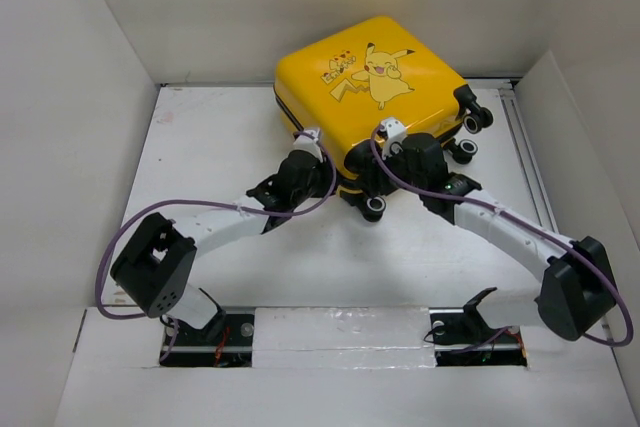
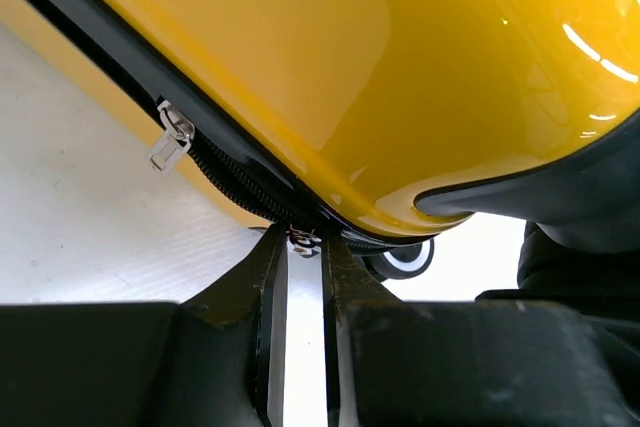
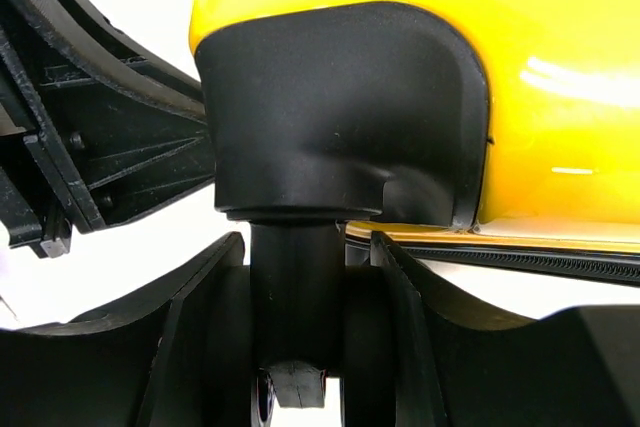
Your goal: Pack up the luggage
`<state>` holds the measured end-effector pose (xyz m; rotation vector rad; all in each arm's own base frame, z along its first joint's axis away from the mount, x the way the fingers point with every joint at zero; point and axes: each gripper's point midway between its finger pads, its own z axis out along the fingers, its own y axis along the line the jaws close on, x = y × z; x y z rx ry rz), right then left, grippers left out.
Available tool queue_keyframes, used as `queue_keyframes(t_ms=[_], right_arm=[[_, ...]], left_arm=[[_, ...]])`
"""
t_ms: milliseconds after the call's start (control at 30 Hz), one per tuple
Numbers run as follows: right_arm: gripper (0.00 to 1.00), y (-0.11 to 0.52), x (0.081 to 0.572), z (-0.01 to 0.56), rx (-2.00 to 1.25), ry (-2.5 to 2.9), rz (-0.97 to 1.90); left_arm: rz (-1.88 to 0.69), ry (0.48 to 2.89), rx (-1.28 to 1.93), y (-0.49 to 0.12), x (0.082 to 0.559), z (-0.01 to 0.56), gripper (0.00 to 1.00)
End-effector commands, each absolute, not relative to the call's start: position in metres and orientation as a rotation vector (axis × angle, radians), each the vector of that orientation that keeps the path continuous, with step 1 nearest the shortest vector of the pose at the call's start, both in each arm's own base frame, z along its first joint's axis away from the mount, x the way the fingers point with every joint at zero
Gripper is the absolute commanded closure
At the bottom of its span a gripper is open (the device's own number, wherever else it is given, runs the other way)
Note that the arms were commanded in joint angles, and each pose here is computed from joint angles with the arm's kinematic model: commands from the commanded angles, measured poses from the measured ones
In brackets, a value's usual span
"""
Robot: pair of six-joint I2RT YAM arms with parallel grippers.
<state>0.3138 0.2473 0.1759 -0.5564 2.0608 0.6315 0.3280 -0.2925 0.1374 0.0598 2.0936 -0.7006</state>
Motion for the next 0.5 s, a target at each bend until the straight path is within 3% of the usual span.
queue_keyframes(t_ms=[0, 100, 233, 333, 467], right_arm=[[1.0, 0.228, 0.307, 0.149, -0.609, 2.117, 0.558], [1.0, 0.229, 0.305, 0.156, -0.611, 2.096, 0.571], [1.0, 0.231, 0.308, 0.163, -0.608, 2.075, 0.575], [1.0, 0.237, 0.308, 0.165, -0.622, 2.062, 0.591], [1.0, 0.242, 0.309, 0.171, -0.629, 2.042, 0.6]], left_arm=[[-0.175, 1.989, -0.273, -0.179, 0.39, 0.134, 1.0], [-0.296, 1.967, -0.199, -0.192, 0.385, 0.141, 0.99], [-0.443, 1.961, -0.126, -0.205, 0.366, 0.137, 0.42], [-0.454, 1.99, -0.118, -0.203, 0.356, 0.122, 0.37], [-0.531, 1.978, -0.079, -0.208, 0.341, 0.116, 0.45]])
